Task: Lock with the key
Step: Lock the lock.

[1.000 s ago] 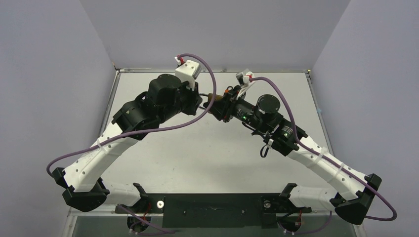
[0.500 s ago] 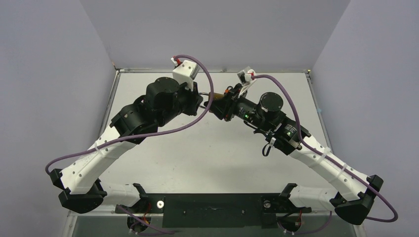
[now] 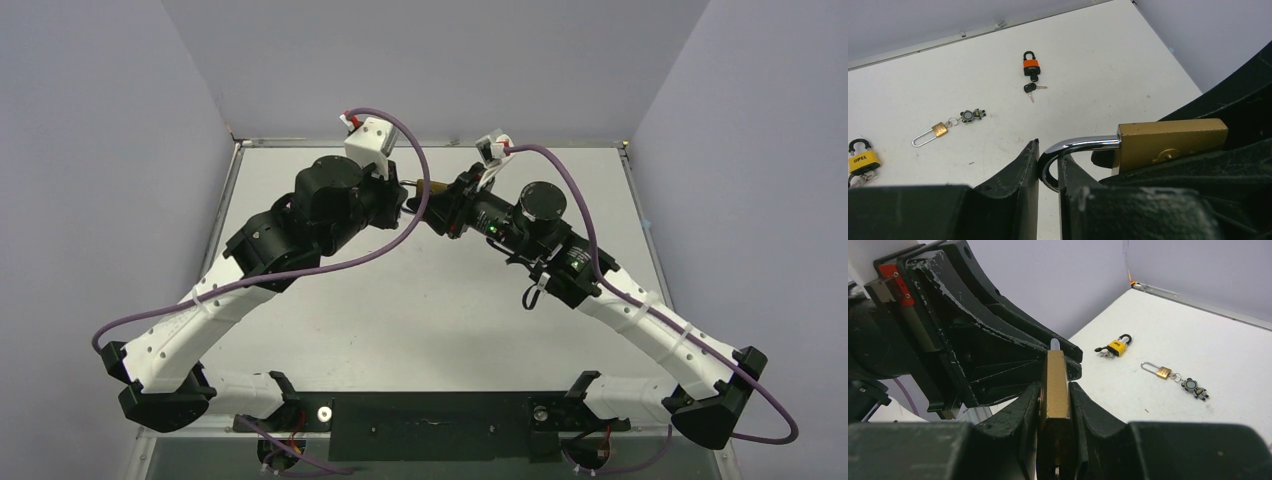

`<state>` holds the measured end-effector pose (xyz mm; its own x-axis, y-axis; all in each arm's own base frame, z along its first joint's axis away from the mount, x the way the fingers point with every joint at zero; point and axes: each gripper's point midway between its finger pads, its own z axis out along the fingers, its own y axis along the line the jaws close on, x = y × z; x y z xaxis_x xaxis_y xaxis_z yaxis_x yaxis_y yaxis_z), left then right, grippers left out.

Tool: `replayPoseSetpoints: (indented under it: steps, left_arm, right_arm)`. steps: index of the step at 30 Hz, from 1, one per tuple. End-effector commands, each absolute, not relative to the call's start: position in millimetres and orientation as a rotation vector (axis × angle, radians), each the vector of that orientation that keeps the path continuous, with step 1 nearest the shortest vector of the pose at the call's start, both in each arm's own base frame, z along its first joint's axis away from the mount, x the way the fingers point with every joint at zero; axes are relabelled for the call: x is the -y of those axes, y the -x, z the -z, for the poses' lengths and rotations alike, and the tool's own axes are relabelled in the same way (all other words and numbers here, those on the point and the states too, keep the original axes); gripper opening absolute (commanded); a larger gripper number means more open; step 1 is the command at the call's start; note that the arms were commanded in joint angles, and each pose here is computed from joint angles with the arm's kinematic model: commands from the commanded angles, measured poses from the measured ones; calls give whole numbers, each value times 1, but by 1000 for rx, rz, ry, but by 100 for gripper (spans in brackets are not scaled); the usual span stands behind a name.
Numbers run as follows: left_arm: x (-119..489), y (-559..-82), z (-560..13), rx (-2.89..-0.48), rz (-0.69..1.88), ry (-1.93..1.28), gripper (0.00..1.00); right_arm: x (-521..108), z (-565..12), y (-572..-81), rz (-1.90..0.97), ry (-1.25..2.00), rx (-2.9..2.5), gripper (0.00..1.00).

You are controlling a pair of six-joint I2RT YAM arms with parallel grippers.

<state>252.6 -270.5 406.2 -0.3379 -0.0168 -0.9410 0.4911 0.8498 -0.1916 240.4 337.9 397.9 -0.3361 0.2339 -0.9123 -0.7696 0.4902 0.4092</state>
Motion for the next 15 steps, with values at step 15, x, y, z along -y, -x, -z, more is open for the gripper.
replayPoseSetpoints:
  steps: [15]
  left_arm:
    - [302,-178,-498,-1511,1078,-448,0]
  right_arm:
    - [-342,-312,-250,-1188,526,-1822,18]
